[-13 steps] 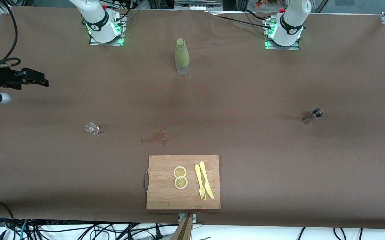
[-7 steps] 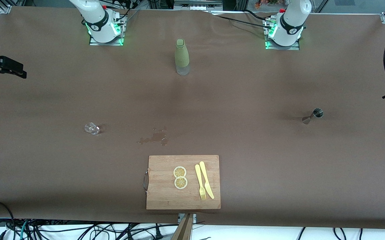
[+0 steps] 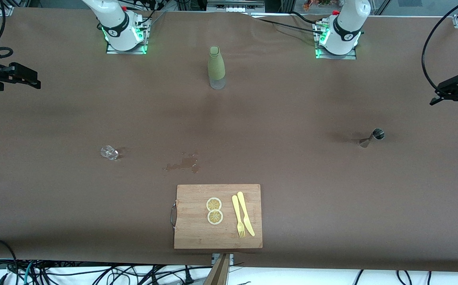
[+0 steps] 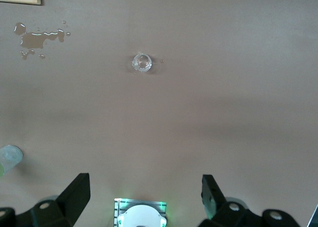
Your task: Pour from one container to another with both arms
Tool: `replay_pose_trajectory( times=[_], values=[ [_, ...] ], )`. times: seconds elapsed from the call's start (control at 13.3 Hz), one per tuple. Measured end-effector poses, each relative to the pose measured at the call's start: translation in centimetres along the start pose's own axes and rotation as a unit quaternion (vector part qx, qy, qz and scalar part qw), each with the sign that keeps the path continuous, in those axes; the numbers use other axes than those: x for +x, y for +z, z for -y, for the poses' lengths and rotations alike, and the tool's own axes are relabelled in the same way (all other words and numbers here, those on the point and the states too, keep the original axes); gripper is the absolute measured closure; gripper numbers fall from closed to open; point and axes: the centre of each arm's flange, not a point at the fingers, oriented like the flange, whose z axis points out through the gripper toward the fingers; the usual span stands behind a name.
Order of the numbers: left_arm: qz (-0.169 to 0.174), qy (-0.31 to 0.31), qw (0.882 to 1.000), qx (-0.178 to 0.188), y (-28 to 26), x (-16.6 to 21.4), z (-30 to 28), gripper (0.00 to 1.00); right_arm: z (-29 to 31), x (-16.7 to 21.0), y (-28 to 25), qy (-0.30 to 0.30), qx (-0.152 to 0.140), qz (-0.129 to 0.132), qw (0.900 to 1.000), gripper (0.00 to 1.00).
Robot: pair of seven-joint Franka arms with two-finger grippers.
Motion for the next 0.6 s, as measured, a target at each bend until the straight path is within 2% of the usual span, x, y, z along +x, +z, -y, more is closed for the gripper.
replay_pose_trajectory(
  times=[0.15, 0.38, 0.6],
  values=[
    [0.010, -0.065, 0.998, -0.007, -0.1, -0.1, -1.6, 0.00, -0.2, -0.1, -0.1, 0.004, 0.001, -0.001, 1.000, 0.00],
    [0.019, -0.160, 0.987, -0.013, -0.5, -0.2, -5.4, 0.00, -0.8, -0.1, 0.1, 0.010, 0.001, 0.000, 1.000, 0.00],
    [0.025, -0.200, 0.979, -0.015, -0.3, 0.1, -7.4, 0.00, -1.2, 0.1, 0.3, 0.014, 0.002, 0.001, 1.000, 0.00]
  ],
)
